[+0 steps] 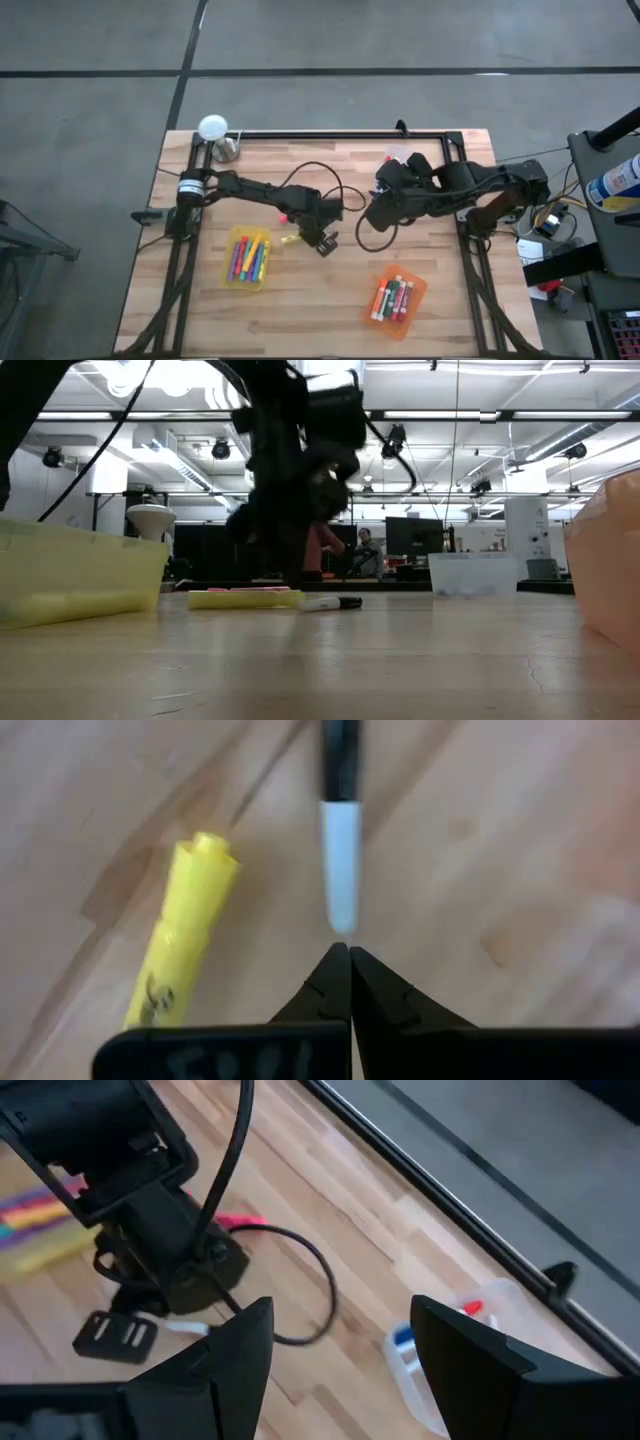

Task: Pick & Place Markers
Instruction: Put the large yellow highlighter pen into the yellow bin

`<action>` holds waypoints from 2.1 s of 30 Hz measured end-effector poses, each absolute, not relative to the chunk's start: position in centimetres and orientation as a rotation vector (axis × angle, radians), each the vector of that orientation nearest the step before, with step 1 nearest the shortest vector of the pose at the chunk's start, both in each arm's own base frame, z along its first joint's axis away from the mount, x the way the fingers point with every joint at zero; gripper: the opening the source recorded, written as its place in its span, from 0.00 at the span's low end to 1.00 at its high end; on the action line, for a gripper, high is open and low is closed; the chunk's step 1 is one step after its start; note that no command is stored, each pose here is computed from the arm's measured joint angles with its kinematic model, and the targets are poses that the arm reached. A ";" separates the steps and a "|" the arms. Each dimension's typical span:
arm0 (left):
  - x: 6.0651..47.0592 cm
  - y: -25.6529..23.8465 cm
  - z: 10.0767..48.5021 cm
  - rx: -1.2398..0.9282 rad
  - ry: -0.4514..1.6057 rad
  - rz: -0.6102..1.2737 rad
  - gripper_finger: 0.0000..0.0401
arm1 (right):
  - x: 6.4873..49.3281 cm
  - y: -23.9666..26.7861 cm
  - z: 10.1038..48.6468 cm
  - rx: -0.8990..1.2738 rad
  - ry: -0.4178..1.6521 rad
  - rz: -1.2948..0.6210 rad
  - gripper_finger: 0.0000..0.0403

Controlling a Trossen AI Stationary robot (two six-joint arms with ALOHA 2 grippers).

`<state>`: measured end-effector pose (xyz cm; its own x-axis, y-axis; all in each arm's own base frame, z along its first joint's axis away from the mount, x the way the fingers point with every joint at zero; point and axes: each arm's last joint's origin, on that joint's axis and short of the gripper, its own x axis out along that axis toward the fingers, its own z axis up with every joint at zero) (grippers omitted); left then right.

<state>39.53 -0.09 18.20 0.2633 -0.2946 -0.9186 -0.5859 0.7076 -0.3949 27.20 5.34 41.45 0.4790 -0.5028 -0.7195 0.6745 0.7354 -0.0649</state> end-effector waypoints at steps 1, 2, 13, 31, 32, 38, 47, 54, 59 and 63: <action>39.3 -0.1 18.9 -0.806 1.318 0.216 0.00 | 27.5 5.4 41.4 0.248 0.781 -0.724 0.57; 38.9 0.0 20.0 -0.788 1.290 0.228 0.00 | 27.7 5.5 41.3 0.254 0.775 -0.723 0.57; 30.7 3.1 31.0 -0.631 1.037 0.598 0.00 | 32.2 7.2 35.7 0.109 0.881 -0.468 0.57; 21.8 5.5 35.9 -0.525 0.725 0.601 0.30 | 39.4 6.2 23.1 0.001 0.856 -0.021 0.57; 21.4 5.4 36.3 -0.526 0.699 0.596 0.30 | 39.7 6.0 22.3 -0.007 0.875 -0.025 0.57; 18.9 4.8 38.5 -0.540 0.557 0.569 0.30 | 41.6 5.2 17.9 0.009 0.986 -0.014 0.55; 16.2 4.2 40.4 -0.547 0.429 0.536 0.30 | 44.9 4.5 15.4 -0.019 1.004 -0.040 0.56; 15.1 3.9 40.9 -0.544 0.398 0.519 0.30 | 45.8 3.3 14.6 0.001 1.025 -0.021 0.54; 14.8 3.8 41.0 -0.559 0.381 0.519 0.30 | 45.5 2.6 13.5 0.060 1.094 0.047 0.47; 14.8 3.8 41.0 -0.590 0.373 0.521 0.30 | 45.6 2.2 12.9 0.089 1.113 0.074 0.34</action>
